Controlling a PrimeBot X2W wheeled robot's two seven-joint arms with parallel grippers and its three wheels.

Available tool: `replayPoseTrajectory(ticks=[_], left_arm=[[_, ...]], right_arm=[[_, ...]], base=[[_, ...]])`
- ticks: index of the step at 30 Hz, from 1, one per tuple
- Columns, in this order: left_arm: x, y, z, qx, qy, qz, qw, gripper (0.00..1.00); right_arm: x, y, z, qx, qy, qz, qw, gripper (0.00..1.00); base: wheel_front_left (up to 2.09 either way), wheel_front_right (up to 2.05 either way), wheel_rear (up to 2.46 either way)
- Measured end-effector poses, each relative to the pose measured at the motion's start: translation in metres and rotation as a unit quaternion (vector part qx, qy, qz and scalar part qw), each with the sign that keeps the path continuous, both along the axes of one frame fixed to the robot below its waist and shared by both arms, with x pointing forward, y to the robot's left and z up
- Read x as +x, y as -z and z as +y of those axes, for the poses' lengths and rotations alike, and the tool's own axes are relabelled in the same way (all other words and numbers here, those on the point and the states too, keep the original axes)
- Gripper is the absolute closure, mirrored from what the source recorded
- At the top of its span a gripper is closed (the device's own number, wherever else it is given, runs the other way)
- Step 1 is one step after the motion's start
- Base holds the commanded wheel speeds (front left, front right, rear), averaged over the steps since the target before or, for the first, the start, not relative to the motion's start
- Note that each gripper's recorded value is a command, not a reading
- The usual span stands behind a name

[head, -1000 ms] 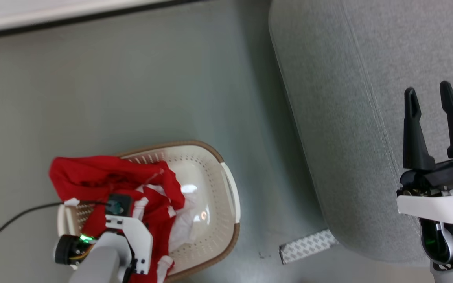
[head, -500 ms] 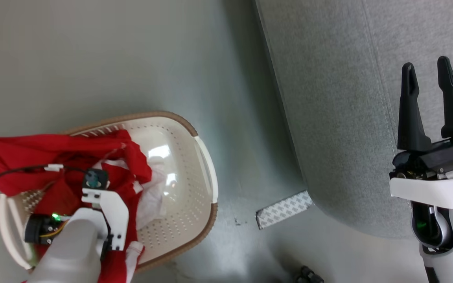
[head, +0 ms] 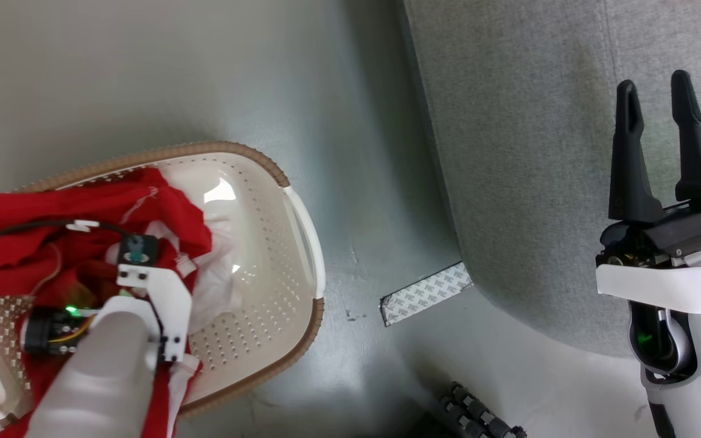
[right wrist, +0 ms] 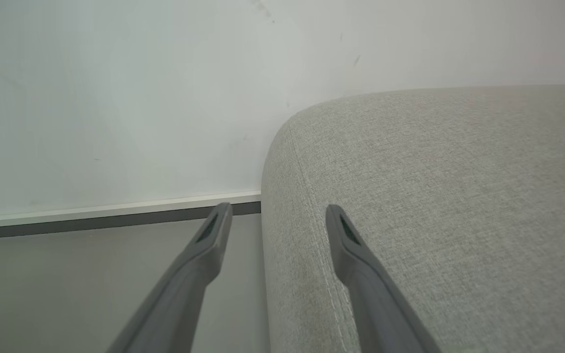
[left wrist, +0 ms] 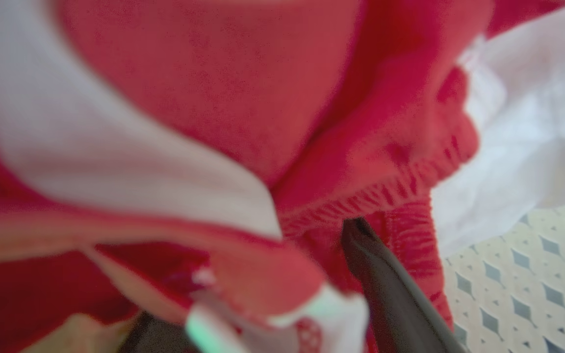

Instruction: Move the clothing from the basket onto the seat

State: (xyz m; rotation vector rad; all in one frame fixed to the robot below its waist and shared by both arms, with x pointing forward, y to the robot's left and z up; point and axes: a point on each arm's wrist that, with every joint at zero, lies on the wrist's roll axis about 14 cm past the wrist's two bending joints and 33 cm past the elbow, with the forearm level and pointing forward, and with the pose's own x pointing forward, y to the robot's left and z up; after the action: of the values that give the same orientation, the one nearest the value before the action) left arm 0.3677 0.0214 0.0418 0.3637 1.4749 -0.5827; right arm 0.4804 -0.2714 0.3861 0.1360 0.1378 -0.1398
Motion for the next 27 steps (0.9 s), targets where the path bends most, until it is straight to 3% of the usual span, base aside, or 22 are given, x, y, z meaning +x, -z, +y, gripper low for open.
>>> replayPoseTrajectory(ticks=[1, 2, 11, 27], left_arm=[[-0.001, -0.001, -0.001, 0.000, 0.000, -0.001, 1.000, 0.62], [-0.004, -0.001, -0.003, -0.001, 0.000, 0.000, 1.000, 1.00], [-0.002, -0.020, -0.019, -0.023, -0.007, -0.016, 1.000, 1.00], [0.014, -0.115, -0.023, -0.103, -0.050, -0.103, 0.988, 1.00]], right_arm=[[0.000, 0.000, 0.000, 0.000, 0.000, 0.000, 1.000, 0.00], [0.001, 0.001, 0.000, 0.001, 0.000, 0.000, 1.000, 0.00], [0.005, -0.014, 0.004, 0.002, -0.008, -0.020, 1.000, 0.00], [-0.023, -0.094, 0.003, -0.013, -0.018, -0.092, 0.995, 0.00]], base=[[0.00, 0.00, 0.00], [0.00, 0.00, 0.00], [0.00, 0.00, 0.00], [0.00, 0.00, 0.00]])
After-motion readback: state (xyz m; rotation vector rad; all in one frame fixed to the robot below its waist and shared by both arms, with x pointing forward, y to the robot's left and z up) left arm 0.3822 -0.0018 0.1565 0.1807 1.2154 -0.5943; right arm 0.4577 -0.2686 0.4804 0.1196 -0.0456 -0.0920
